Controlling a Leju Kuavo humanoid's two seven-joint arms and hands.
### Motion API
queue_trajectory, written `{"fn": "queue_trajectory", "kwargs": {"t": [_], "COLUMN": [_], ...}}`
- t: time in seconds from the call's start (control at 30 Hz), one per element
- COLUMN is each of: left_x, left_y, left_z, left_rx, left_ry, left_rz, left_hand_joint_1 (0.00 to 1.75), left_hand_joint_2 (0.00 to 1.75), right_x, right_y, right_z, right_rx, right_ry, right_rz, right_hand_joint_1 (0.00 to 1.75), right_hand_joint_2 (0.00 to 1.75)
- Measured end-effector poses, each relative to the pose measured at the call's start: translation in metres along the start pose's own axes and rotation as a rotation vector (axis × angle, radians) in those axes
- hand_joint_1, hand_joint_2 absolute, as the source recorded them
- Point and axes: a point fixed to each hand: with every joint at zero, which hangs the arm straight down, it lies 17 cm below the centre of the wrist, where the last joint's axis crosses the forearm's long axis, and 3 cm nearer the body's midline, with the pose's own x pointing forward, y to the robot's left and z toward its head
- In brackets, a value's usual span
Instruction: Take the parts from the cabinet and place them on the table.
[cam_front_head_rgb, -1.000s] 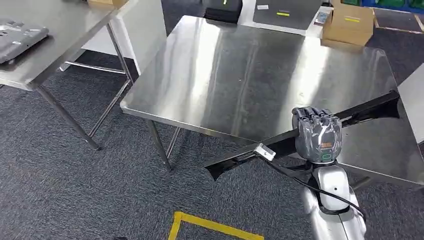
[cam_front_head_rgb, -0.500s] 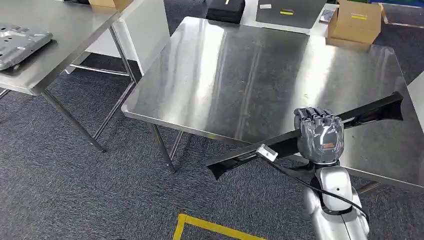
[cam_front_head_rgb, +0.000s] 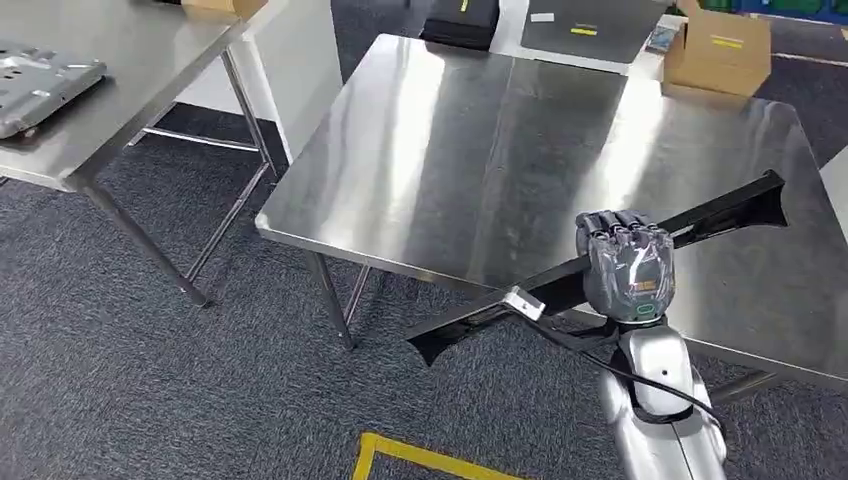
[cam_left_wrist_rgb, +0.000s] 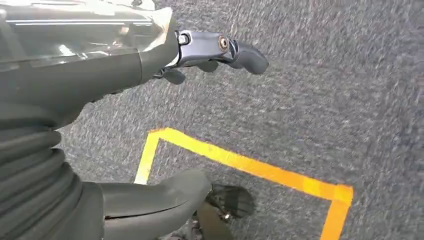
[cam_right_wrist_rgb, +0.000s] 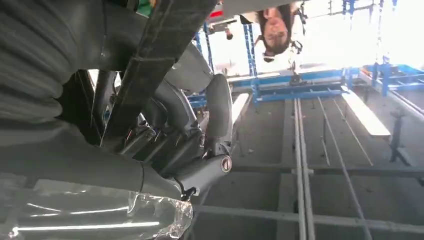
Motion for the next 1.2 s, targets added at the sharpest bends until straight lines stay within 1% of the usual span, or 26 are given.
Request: {"fn": "queue_trajectory", "kwargs": {"t": [1.2], "left_x": [-0.0015], "left_y": [0.0005], "left_z": [0.0008], "left_rx": [0.0], "left_ry": [0.0], "left_rz": [-0.001], "left_hand_joint_1": [0.0], "left_hand_joint_2": [1.75], "right_x": [0.0086], "right_y": [0.0074], "right_z": [0.0048], "right_rx": [0.023], "right_ry": [-0.011], "right_rz": [-0.014], "right_hand_joint_1": [1.62], "right_hand_joint_2": [1.75]}}
